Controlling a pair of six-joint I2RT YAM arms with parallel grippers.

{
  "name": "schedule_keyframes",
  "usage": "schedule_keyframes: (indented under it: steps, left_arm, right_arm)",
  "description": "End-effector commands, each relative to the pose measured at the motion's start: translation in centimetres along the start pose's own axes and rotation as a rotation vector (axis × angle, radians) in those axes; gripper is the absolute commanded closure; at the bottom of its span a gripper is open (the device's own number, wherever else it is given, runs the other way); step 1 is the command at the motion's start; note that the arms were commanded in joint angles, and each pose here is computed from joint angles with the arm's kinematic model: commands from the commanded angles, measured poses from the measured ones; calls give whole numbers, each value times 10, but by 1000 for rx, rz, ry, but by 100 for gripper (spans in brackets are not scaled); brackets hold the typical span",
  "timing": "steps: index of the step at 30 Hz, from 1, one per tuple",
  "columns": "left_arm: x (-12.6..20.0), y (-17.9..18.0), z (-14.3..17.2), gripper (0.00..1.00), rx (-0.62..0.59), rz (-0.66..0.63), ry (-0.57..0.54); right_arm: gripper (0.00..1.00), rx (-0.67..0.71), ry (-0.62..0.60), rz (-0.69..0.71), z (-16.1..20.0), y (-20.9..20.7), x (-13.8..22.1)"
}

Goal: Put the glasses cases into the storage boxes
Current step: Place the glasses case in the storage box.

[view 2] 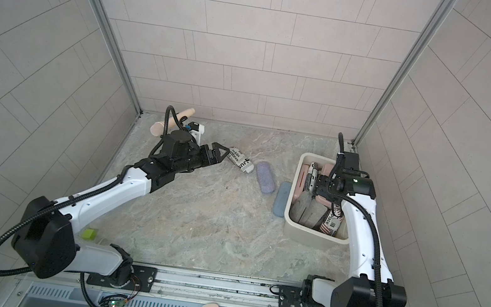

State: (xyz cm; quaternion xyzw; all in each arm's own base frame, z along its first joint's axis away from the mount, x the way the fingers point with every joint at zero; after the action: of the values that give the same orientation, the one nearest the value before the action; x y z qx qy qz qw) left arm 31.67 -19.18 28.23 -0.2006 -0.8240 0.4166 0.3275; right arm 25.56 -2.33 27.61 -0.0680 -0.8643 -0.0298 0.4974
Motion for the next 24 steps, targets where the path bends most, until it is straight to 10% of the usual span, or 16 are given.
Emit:
schedule_keyframes:
  steps: [1, 24]
  left_arm:
    - [1, -4, -1, 11, 6, 17, -8]
    - [2, -4, 3, 11, -11, 4, -16]
  right_arm:
    - [44, -3, -33, 36, 16, -1, 19]
    - [21, 94, 24, -23, 80, 24, 11]
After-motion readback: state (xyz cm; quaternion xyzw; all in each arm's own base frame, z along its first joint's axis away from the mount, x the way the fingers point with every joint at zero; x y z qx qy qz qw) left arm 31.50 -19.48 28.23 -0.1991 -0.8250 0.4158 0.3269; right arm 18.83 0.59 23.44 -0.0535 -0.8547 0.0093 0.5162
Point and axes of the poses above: each gripper's point midway between its finger pads, its own x axis back along the fingers, its own y axis along the line the jaws close on, z = x × y, the point moved 8 cm from there along x, back along the fingers, and after that the axes turned 12 degrees about x, right-handed, at the moved point
